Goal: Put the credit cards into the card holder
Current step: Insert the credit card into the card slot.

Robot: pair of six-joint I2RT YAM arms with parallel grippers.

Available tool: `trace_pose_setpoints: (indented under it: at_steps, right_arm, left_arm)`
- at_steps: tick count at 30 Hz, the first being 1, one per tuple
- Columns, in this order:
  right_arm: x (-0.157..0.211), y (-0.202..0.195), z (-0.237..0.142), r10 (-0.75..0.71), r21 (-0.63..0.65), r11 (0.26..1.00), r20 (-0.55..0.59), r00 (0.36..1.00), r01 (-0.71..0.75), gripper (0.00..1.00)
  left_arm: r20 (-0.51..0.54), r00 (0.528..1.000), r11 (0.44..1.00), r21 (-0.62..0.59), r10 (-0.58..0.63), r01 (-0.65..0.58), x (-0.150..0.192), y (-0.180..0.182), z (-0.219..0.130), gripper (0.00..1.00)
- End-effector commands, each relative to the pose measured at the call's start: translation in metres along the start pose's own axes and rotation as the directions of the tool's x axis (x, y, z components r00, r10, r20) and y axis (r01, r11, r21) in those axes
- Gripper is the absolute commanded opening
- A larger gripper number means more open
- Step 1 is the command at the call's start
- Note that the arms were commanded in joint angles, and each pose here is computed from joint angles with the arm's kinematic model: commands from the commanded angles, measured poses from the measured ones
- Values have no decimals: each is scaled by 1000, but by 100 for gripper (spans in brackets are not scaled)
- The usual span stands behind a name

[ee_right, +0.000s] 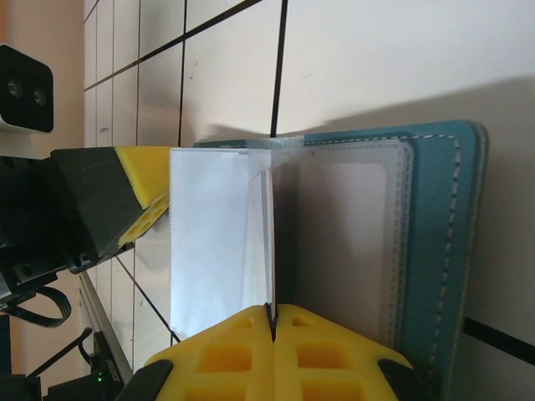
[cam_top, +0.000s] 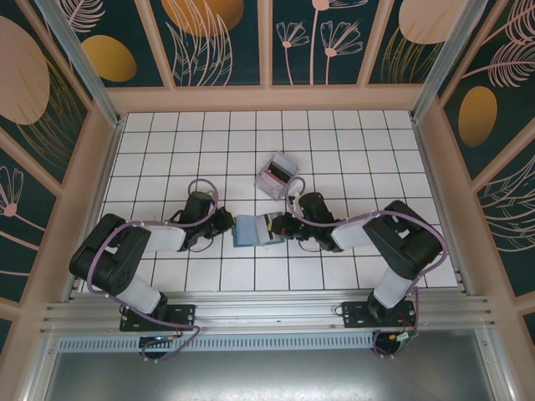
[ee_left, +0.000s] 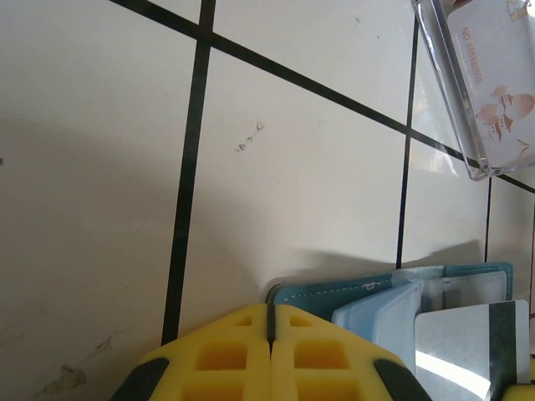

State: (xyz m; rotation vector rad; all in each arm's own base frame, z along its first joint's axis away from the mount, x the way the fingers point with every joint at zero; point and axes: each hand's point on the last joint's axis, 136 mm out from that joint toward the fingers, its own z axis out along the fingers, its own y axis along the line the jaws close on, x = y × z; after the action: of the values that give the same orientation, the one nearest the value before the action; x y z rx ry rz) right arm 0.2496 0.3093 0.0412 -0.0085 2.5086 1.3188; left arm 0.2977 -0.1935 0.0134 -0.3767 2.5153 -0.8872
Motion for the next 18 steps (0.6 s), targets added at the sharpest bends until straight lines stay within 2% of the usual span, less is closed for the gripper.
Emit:
trace_pose_setpoints:
  at_steps: [1, 12, 18]
  right_arm:
    - [9, -11, 8, 31, 28, 999, -18, 999, -30, 0]
    - [10, -10, 17, 45, 43, 998, -6, 999, -45, 0]
    - [3, -9, 17, 38, 46, 998, 81, 996, -42, 0]
  left_arm:
    - [-123, 990, 990, -134, -63, 46, 42, 40, -2, 0]
    - [-122, 990, 990, -129, -69, 53, 44, 41, -2, 0]
    - [-124, 990, 991, -124, -71, 55, 46, 41, -1, 0]
